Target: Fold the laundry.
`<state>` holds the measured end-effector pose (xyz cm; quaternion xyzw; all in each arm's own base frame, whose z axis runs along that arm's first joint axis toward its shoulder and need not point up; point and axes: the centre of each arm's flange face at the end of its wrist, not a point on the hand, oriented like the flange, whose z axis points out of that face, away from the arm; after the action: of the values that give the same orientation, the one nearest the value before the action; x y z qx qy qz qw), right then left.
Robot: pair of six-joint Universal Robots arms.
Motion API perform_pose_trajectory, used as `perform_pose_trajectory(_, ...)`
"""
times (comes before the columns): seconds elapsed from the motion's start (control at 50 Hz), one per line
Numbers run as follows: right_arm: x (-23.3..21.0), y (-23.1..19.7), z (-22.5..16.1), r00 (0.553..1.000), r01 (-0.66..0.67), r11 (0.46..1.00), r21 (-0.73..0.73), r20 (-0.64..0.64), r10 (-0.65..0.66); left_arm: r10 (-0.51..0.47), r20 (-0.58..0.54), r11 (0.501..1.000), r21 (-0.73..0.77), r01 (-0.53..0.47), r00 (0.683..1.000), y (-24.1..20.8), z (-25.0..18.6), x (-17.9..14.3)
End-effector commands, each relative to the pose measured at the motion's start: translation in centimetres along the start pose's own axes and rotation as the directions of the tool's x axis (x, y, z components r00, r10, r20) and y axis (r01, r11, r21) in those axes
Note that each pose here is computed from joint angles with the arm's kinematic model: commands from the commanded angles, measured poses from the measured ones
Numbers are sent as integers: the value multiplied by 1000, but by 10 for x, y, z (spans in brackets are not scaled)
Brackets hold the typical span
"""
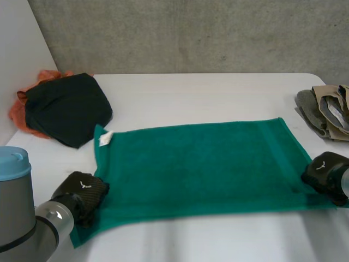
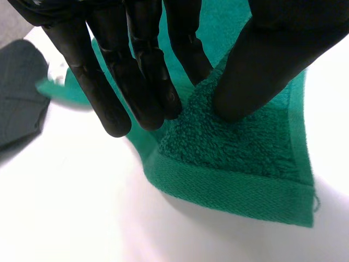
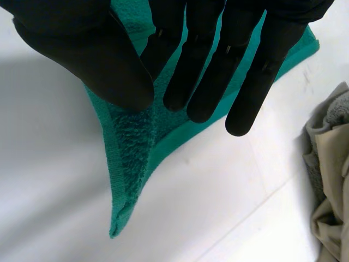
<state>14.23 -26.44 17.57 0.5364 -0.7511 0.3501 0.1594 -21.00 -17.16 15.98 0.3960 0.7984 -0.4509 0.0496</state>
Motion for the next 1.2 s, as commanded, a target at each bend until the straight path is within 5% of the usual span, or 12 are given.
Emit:
perform_pose_trajectory(0.02, 17, -9, 26, 987, -70, 994, 89, -140, 82, 0, 64, 993, 114, -7, 998, -25, 28, -8)
perform_pose_trajectory(0.24, 38, -68, 93, 909, 36, 942, 334, -402, 108, -69, 334, 967, 254, -20, 940, -59, 107, -42)
perform_pose_trajectory(0.6, 39, -102, 169, 835, 104, 883, 458, -523, 173, 7, 420, 965, 235, -116, 907, -69, 170, -42)
perform_pose_trajectory(0.76, 51, -103, 136, 870, -21, 864, 503, -416, 264, 8, 403, 951, 279, -131, 915, -85, 132, -39)
perform_pose_trajectory(0.88, 47, -103, 128, 936, -78, 828, 556, -245, 253, 52, 324, 949, 279, -148, 945, -77, 116, -29)
perform_pose_trajectory(1.08, 45, -90, 164, 937, -115, 853, 508, -230, 263, 82, 266, 963, 227, -145, 960, -62, 132, -23)
perform_pose_trajectory(1.2, 52, -94, 178, 918, -90, 837, 540, -280, 279, 49, 353, 951, 269, -151, 935, -68, 174, -46)
